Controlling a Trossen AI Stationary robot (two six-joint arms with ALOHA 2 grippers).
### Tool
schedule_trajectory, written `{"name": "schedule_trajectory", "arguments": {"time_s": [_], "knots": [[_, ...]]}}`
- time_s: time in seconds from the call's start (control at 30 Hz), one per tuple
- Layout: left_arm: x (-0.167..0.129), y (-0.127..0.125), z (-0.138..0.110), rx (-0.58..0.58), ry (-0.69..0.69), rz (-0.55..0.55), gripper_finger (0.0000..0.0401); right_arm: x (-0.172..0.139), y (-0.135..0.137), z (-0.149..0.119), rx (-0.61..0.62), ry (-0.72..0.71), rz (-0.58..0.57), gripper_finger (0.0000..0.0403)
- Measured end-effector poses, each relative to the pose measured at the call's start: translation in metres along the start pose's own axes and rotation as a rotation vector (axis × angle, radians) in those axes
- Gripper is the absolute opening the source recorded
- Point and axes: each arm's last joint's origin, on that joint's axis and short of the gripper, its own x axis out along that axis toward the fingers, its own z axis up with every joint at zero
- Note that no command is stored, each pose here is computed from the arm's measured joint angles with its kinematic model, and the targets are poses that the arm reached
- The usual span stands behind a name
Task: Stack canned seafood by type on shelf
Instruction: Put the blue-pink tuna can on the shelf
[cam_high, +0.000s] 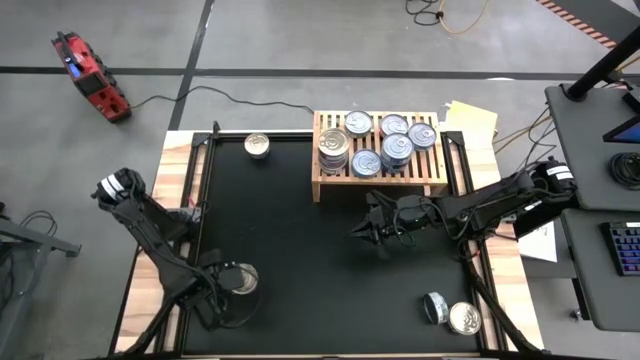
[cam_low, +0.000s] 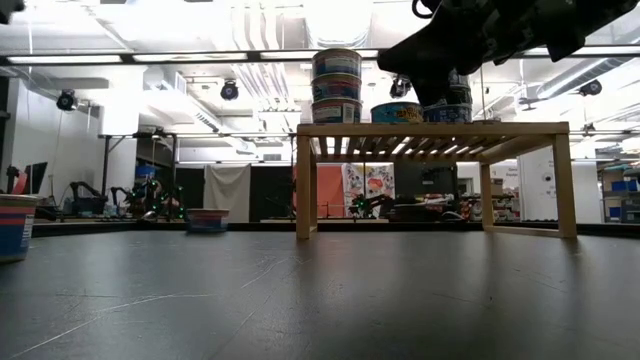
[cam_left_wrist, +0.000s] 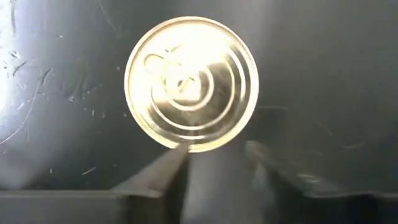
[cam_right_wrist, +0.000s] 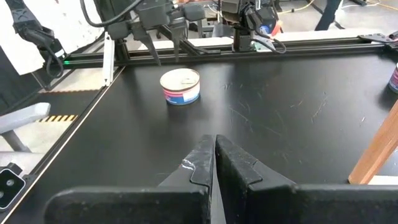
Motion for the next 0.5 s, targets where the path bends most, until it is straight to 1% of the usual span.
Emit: {"name": "schedule_trajectory", "arguments": {"time_s": [0.1,0.13,0.17,0.3,0.5], "knots": [[0.001,-0.004,-0.005,0.021,-0.001,-0.004,0.0050,0.000,0.000,0.000,0.000,0.000,0.000,0.0009],[0.001,-0.005,-0.006,0.025,-0.005,-0.004,0.0026,0.000,0.000,0.000,0.000,0.000,0.000,0.0009],[0.002,-0.005,-0.007,0.027,-0.013,0.002,0.0014,0.000,0.000,0.000,0.000,-0.001,0.000,0.0009],[0.010,-0.008,-0.007,0.053,-0.031,0.045,0.0018,0.000,0.000,0.001,0.018,-0.006,0.000,0.0009],[0.029,-0.014,-0.008,0.144,-0.035,0.134,0.0002,0.000,0.008,0.000,0.019,-0.012,0.007,0.0009]]}}
